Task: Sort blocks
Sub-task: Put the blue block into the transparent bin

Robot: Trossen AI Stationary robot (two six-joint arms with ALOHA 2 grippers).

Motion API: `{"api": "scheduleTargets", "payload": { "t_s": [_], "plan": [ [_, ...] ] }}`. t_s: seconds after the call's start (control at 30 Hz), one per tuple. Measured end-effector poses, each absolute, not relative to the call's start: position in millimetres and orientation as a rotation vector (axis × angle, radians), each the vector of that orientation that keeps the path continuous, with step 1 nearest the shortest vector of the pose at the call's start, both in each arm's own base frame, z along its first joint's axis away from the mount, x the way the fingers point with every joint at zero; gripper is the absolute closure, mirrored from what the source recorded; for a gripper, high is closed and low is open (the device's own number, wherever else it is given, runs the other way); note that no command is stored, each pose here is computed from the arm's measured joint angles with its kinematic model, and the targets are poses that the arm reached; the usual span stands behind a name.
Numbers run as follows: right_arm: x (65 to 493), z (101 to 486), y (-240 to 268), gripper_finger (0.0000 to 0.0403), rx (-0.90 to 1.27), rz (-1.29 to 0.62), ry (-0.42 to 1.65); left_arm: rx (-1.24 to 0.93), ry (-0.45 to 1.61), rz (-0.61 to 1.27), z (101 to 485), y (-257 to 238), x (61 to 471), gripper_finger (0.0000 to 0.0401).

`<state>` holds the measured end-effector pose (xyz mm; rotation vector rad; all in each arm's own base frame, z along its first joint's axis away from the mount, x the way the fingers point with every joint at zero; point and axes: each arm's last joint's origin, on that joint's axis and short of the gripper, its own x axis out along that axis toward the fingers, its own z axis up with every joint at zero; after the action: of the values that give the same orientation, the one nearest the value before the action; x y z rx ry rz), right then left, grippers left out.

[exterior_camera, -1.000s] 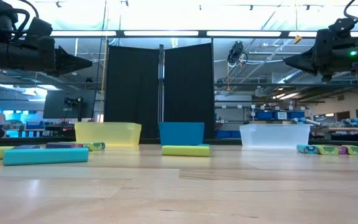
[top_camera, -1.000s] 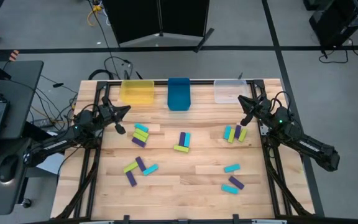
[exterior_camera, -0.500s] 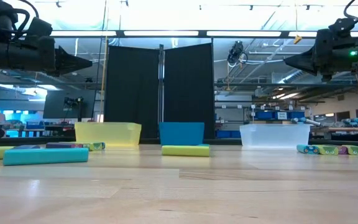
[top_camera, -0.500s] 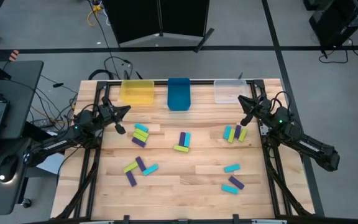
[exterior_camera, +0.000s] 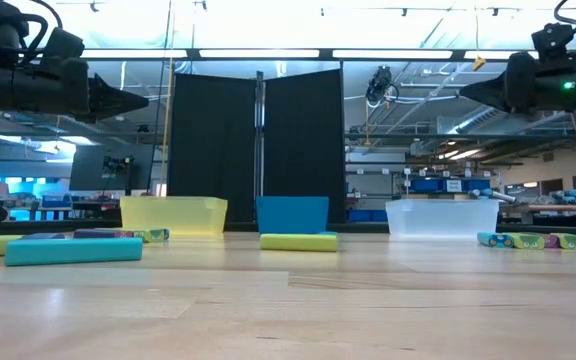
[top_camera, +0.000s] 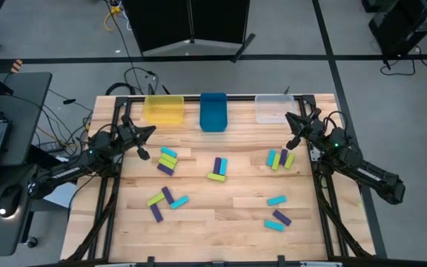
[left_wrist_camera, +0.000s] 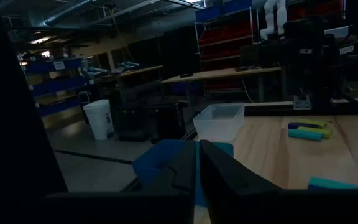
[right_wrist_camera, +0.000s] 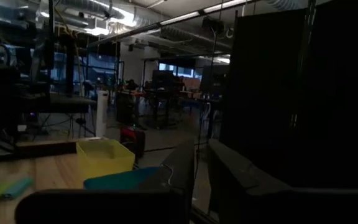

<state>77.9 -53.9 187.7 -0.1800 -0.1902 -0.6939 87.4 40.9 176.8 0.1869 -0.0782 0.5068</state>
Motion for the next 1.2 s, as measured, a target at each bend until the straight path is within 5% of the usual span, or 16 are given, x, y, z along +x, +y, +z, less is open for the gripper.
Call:
{"api": "scheduleTargets", "payload": {
  "t_s": [0.6, 0.77, 1.2],
  "plan": [
    [73, 209, -49, 0.0347, 0.008, -0.609, -0.5, 0.192, -0.108, 0.509, 180, 41, 87, 0.0371],
    [82, 215, -47, 0.0369, 0.089, -0.429, -0.357, 0.198, -0.117, 0.51, 181, 41, 87, 0.0371],
    [143, 259, -58, 0.0396, 0.22, -0.382, 0.217, 0.173, -0.13, 0.509, 181, 41, 87, 0.0371]
  ]
}}
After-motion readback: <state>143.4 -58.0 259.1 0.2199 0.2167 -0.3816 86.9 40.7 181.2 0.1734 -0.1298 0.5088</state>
